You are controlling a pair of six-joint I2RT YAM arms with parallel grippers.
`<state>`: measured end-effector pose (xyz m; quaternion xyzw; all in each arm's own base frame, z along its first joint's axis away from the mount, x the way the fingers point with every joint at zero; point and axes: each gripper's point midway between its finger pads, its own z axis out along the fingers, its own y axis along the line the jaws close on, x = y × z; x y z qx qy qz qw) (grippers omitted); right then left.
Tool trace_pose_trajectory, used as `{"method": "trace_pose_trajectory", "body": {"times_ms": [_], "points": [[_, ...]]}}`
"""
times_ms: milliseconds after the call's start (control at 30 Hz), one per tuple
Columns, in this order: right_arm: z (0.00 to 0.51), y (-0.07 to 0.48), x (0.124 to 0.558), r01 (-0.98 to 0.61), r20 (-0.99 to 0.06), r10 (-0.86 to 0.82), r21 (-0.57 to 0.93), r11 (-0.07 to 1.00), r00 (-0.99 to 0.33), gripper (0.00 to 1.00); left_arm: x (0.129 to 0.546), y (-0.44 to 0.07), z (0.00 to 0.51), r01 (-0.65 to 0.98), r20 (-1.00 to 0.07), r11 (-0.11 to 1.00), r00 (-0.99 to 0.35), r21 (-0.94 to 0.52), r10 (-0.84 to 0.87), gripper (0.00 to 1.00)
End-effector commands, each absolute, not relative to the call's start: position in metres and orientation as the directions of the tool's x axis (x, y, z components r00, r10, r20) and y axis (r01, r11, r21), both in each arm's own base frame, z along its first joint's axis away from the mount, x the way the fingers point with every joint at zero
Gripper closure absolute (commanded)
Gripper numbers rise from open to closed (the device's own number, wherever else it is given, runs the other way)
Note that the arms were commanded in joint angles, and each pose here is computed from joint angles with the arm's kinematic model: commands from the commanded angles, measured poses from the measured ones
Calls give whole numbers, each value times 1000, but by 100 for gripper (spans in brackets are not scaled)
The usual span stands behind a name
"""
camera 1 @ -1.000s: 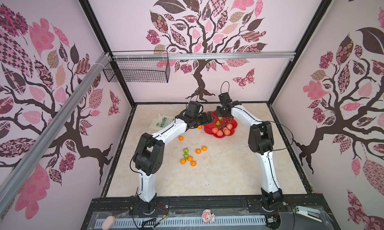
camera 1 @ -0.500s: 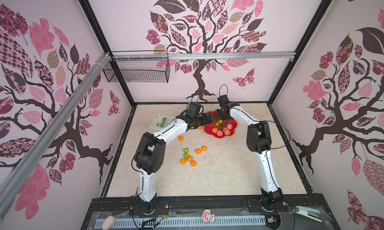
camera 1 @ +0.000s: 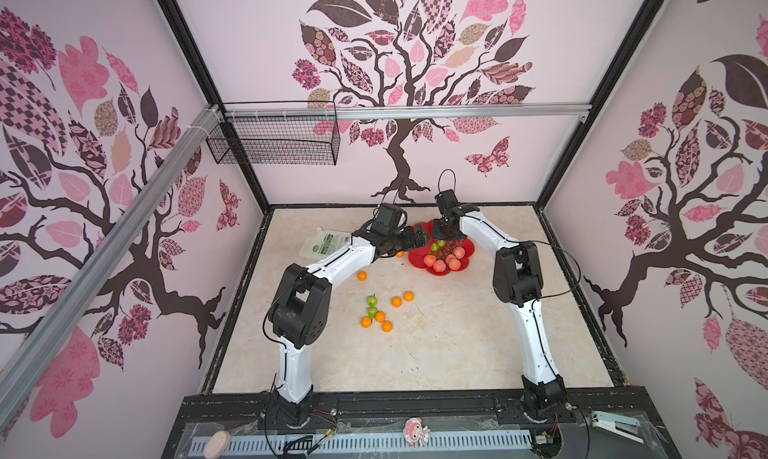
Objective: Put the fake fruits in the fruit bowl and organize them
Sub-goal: 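Lower the pear into the bowl and open the right gripper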
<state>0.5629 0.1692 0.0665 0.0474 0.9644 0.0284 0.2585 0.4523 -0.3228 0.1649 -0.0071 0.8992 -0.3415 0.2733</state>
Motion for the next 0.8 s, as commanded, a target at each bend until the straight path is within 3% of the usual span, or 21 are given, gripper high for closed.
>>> {"method": "trace_pose_trajectory", "body": {"times_ms": [0,367,500,767], "points": [[58,166,562,87,-476,105,60,994,-873,98,457,-328,174,200,-504,755,-842,-624,-194,2],[82,168,565,87,-507,122,92,992,-853,89,455,-328,180,206,-506,750,-841,-628,-192,2],[95,169,565,88,-522,132,109,990,-843,80,453,-327,184,211,-509,749,-839,-629,-191,2],[134,170,562,94,-564,165,153,984,-809,78,447,-325,203,225,-524,741,-829,-633,-196,2]]}}
